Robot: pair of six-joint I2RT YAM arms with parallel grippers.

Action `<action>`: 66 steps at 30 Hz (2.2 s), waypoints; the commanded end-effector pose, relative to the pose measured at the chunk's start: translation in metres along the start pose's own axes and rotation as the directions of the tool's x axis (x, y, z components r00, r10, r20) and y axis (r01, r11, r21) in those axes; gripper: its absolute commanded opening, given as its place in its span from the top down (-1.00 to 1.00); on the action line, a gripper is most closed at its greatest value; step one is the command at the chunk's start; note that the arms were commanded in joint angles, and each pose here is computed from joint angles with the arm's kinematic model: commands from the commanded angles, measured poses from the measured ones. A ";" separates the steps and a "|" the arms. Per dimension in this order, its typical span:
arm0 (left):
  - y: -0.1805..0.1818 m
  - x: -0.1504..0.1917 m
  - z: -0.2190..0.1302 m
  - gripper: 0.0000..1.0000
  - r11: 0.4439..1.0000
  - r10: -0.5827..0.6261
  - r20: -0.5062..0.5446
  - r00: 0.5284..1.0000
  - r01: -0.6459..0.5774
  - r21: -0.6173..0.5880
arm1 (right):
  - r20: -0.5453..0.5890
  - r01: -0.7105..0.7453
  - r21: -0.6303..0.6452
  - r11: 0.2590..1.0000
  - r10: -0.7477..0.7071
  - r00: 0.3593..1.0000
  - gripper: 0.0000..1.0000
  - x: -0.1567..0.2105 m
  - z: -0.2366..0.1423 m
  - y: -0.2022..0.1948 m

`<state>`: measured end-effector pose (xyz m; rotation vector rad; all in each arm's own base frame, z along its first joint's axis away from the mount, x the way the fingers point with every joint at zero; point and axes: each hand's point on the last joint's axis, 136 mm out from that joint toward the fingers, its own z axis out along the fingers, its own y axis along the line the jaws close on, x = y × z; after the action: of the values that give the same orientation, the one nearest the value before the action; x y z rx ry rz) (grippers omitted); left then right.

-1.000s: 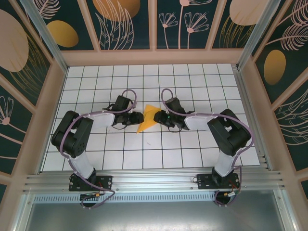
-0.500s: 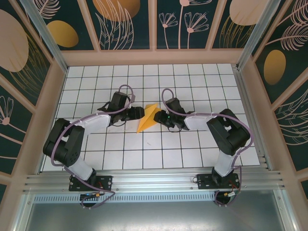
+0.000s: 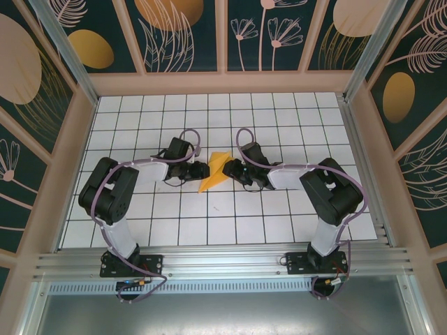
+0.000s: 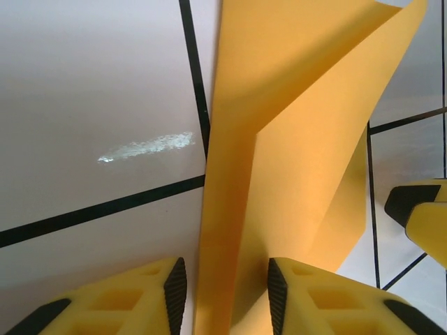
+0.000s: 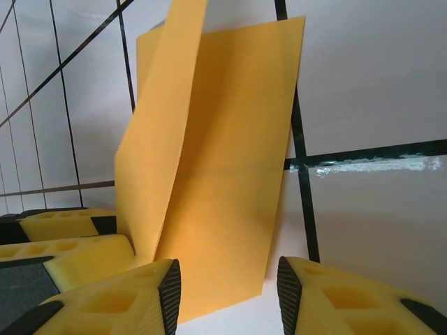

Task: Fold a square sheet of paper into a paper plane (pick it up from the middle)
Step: Turn over the paper at the center of the table.

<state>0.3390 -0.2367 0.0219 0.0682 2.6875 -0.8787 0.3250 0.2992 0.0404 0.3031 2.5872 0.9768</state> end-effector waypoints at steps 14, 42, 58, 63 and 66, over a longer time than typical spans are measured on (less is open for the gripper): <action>0.011 0.025 0.010 0.46 1.000 -0.005 -0.094 0.996 0.003 -0.019 | -0.030 -0.100 -0.015 0.995 0.099 0.995 0.11 0.004 0.018 0.004; -0.008 0.043 0.009 0.54 0.992 -0.056 -0.110 0.992 0.069 0.109 | -0.019 -0.004 -0.143 0.990 0.002 1.000 0.09 -0.007 0.018 0.030; -0.010 0.047 0.006 0.55 0.987 -0.088 -0.104 0.991 0.101 0.127 | 0.009 0.037 -0.072 0.997 -0.037 0.999 0.10 -0.014 0.019 0.017; -0.010 0.046 0.005 0.54 0.988 -0.086 -0.098 0.991 0.098 0.122 | 0.025 0.047 0.003 0.999 -0.047 0.999 0.09 -0.014 0.009 0.005; -0.009 0.047 0.006 0.54 0.987 -0.086 -0.102 0.991 0.099 0.123 | 0.004 0.044 -0.009 0.999 -0.044 0.999 0.09 -0.009 0.010 0.004</action>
<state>0.3220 -0.2479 0.0204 0.0240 2.6402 -1.0646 0.3399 0.3116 0.0342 0.2628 2.5683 1.0098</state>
